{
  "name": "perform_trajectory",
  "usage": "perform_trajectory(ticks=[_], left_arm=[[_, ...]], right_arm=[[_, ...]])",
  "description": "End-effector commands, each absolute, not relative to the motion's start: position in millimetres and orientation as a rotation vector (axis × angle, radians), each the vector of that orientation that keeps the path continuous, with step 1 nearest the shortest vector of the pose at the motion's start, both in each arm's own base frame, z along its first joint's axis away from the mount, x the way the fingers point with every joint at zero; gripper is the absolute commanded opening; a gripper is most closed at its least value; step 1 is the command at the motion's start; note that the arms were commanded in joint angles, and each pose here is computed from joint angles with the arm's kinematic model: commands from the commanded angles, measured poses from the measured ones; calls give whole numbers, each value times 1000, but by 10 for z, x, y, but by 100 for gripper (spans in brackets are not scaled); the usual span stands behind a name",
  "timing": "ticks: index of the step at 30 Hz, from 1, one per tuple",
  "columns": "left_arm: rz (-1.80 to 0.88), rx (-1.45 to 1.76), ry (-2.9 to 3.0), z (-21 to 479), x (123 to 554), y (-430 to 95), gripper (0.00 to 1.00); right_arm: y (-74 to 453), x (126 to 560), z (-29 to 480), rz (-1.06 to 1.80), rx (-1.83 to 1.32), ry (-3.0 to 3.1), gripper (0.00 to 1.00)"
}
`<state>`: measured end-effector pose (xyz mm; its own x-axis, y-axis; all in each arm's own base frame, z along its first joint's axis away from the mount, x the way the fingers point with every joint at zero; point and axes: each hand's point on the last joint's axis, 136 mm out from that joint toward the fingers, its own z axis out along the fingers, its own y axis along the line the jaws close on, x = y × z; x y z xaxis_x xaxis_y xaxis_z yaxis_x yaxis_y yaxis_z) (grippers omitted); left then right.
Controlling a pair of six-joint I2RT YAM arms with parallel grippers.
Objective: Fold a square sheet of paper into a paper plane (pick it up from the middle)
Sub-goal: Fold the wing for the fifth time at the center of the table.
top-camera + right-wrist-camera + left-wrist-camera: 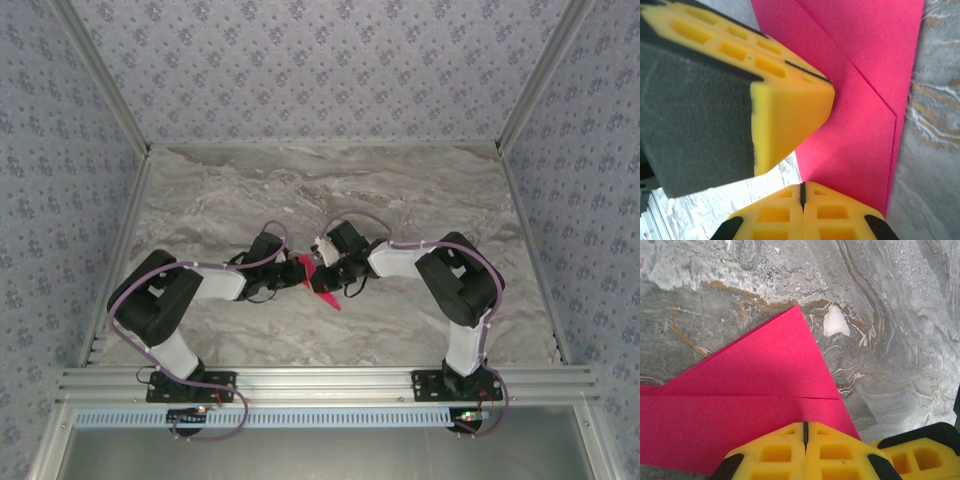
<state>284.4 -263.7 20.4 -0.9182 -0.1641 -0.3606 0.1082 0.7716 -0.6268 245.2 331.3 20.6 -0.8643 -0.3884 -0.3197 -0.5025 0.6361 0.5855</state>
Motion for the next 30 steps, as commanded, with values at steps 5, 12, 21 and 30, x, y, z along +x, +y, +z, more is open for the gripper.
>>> perform_trajectory(ticks=[5,12,21,30], left_arm=[[-699,-161,2731,-275,2651,-2263,0],[-687,-165,2729,-283,2658,-2239,0],[-697,-156,2722,-250,2668,-2257,0],[-721,-125,2700,-141,2735,-2326,0]], right_arm=[[2725,1810,-101,944,-774,2936,0],[2512,1636,-183,929,-674,2995,0],[2298,1431,-211,924,-549,3032,0],[2224,1401,-121,902,-518,3011,0]])
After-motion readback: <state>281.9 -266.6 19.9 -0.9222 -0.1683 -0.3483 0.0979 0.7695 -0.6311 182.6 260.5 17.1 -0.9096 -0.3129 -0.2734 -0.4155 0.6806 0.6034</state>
